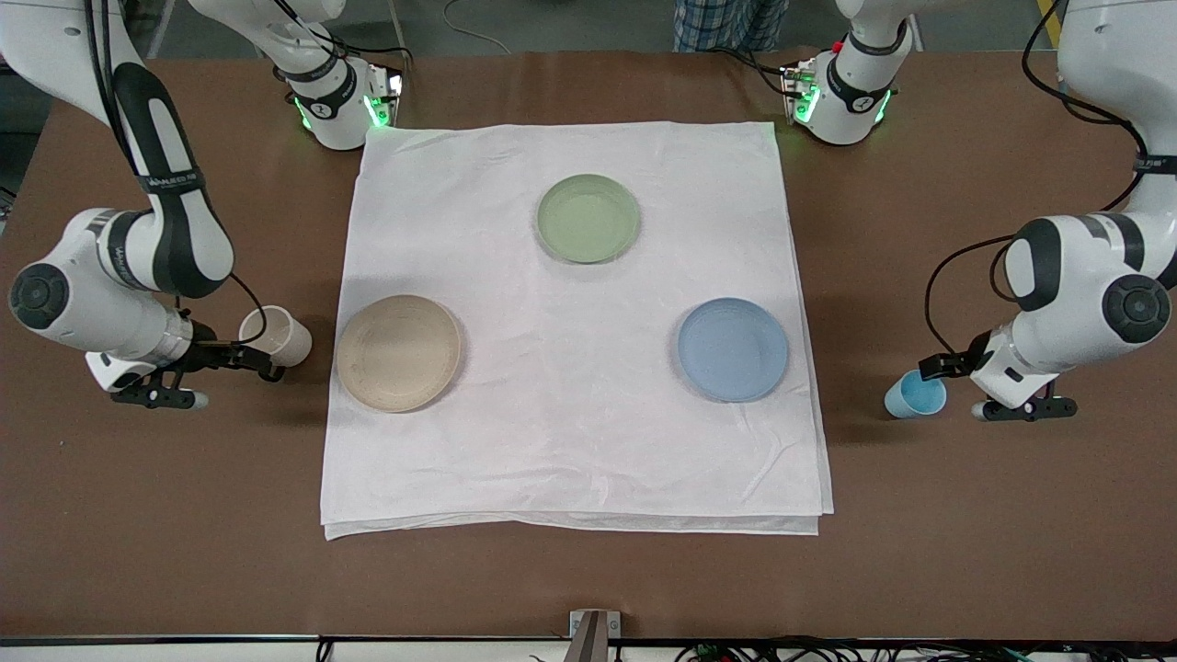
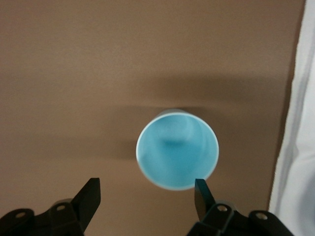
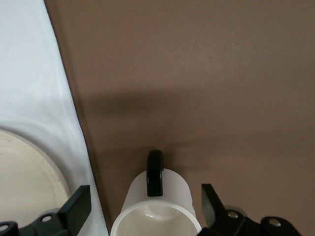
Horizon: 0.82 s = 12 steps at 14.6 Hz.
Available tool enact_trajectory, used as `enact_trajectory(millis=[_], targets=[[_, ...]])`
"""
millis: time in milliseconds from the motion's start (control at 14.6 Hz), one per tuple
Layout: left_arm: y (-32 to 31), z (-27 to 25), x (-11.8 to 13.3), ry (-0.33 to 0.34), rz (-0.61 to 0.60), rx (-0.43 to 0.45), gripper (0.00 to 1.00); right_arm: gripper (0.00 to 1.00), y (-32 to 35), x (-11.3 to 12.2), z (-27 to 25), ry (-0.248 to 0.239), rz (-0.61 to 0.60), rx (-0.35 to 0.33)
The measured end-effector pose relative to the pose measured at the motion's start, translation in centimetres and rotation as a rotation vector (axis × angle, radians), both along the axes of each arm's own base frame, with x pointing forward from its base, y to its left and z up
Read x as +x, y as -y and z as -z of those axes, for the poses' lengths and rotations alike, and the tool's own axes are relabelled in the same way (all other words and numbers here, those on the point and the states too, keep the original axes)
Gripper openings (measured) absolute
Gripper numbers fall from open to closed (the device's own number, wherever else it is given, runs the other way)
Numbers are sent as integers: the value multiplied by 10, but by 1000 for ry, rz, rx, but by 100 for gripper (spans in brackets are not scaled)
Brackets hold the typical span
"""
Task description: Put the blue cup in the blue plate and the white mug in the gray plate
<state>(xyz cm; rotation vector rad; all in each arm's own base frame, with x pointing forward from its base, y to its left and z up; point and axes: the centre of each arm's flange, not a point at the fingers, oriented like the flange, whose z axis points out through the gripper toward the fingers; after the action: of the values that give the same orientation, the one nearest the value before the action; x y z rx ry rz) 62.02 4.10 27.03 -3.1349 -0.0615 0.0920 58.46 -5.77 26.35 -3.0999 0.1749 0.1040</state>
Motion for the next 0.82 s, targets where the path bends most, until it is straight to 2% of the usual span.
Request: enact_trajectory(millis=[137, 205, 274, 342, 616, 685, 822], targets=[[-2, 24, 2, 5, -5, -8, 74, 96, 1, -9, 28, -14, 5, -3], [-3, 34, 3, 6, -6, -11, 74, 90, 1, -12, 37, -25, 6, -3], [-2, 40, 3, 7, -6, -13, 69, 81, 2, -14, 42, -33, 8, -3], [-2, 43, 3, 7, -6, -14, 59, 68, 3, -14, 43, -36, 9, -2], [4, 28, 9, 23, 5, -14, 18, 26, 4, -12, 36, -52, 12, 3], [9, 18, 9, 22, 11, -15, 6, 19, 4, -9, 31, -71, 14, 8], [40, -16, 6, 1, -4, -21, 3, 19, -6, 1, 4, -114, 34, 24]])
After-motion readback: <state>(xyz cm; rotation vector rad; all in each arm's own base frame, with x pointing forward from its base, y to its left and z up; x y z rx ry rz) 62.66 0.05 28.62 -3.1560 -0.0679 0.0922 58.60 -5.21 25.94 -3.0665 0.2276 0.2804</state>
